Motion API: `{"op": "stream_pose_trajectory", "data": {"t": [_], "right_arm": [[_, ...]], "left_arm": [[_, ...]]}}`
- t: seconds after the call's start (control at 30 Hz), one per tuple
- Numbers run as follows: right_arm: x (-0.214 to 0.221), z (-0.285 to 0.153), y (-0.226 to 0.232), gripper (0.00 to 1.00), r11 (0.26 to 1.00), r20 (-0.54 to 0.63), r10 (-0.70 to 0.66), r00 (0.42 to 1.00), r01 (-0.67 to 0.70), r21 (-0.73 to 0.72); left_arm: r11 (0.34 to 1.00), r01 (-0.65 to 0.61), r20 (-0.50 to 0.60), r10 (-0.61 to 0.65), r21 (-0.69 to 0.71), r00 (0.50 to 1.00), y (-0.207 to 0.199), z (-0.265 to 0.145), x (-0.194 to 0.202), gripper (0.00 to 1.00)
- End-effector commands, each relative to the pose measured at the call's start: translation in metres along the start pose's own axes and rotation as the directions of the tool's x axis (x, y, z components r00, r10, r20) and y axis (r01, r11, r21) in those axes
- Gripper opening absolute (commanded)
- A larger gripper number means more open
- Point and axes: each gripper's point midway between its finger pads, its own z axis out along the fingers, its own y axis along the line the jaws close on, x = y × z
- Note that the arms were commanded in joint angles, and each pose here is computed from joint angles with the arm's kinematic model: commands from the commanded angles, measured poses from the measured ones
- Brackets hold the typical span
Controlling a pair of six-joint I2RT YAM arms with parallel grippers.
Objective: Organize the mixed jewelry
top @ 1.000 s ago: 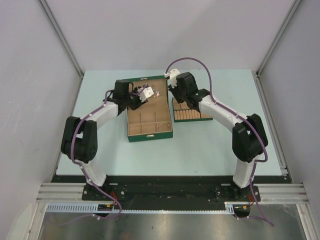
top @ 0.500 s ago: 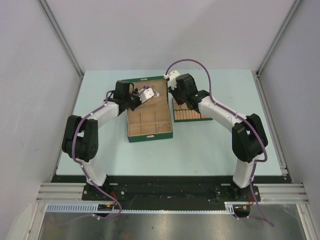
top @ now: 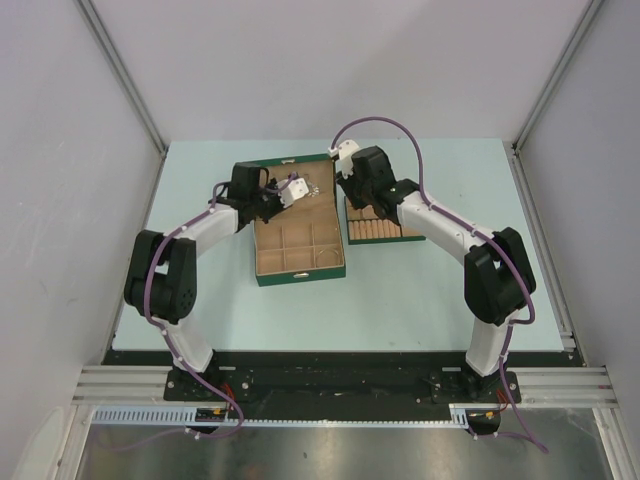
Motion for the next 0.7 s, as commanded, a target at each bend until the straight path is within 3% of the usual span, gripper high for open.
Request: {"op": "stream_pose_trajectory", "data": {"t": [0.0, 0.4, 0.67], "right_arm": [[-0.043, -0.016, 0.001, 0.31, 0.998, 0.103, 0.048, 0.994, -0.043, -0.048], [-0.054, 0.004, 0.014, 0.41, 0.987, 0.111, 0.09, 0.99, -0.073, -0.146], [-0.052, 0.023, 0.017, 0.42, 0.987, 0.123, 0.091, 0.988, -0.073, -0.146]], "left_arm": [[0.999, -0.008, 0.013, 0.008, 0.043, 1.0, -0.014, 0.0, -0.006, 0.0], [0.999, -0.013, 0.043, 0.011, 0.042, 0.999, -0.015, -0.006, -0.017, 0.0], [0.999, -0.023, 0.076, 0.02, 0.044, 0.997, -0.014, -0.014, -0.029, 0.0]]}}
